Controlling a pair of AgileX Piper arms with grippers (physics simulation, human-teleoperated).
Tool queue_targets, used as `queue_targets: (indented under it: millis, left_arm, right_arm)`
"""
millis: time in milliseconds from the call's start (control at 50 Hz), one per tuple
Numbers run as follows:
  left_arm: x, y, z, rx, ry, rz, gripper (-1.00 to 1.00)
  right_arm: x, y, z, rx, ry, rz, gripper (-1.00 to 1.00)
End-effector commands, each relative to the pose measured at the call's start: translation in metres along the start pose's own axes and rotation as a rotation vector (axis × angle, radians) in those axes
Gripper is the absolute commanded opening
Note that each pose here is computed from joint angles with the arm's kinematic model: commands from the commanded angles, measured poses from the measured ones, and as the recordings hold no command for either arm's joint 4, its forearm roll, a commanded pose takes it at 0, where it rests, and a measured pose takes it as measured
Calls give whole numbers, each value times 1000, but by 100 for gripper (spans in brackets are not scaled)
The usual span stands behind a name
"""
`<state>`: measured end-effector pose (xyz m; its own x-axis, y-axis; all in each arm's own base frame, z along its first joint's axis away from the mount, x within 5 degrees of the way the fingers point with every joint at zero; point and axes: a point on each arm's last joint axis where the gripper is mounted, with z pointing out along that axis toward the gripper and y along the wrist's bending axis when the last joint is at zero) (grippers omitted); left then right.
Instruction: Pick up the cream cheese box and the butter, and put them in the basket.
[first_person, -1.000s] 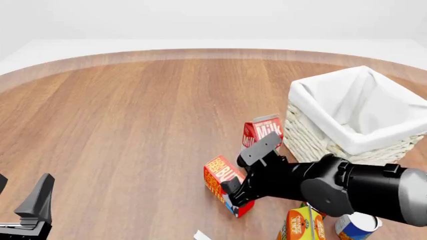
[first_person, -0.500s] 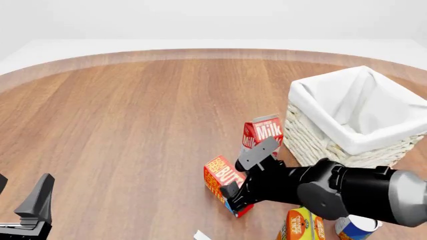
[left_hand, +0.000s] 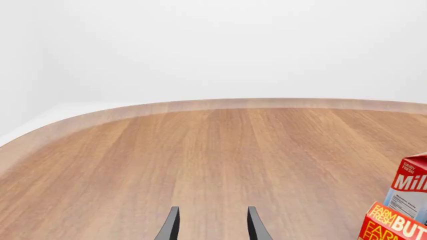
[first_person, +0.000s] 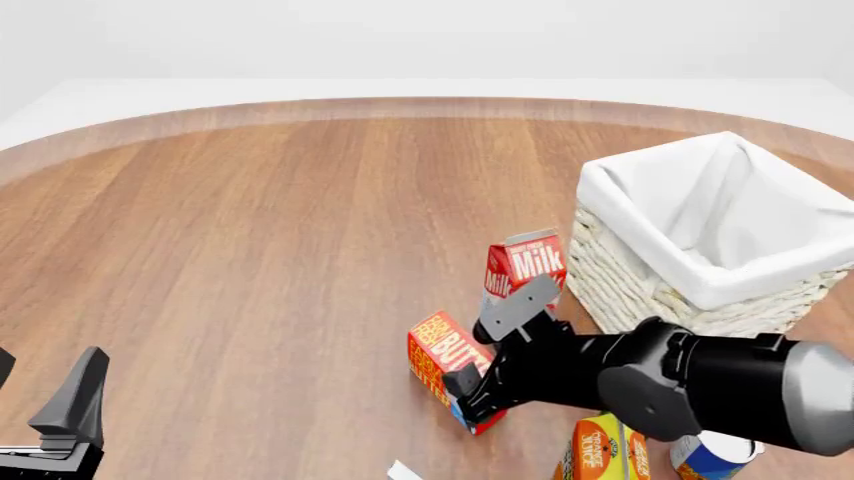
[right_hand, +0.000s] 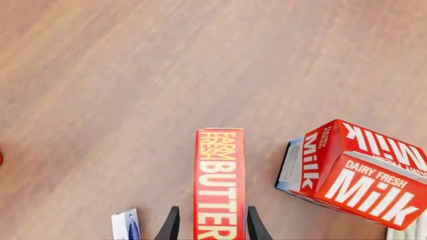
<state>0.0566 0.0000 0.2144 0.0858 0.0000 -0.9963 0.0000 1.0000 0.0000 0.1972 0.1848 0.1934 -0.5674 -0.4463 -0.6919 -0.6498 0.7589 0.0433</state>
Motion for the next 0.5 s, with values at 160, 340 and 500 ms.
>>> queue_targets:
  millis: [160, 340, 500]
  left_arm:
    - [0, 0, 0, 0, 0, 0, 100]
    - [0, 0, 0, 0, 0, 0, 100]
    - [0, 0, 0, 0, 0, 0, 100]
  right_arm:
    - [4, 0, 7, 0, 8, -1, 100]
    - [1, -4, 2, 12, 10, 6, 100]
    - [5, -3, 4, 9, 16, 9, 100]
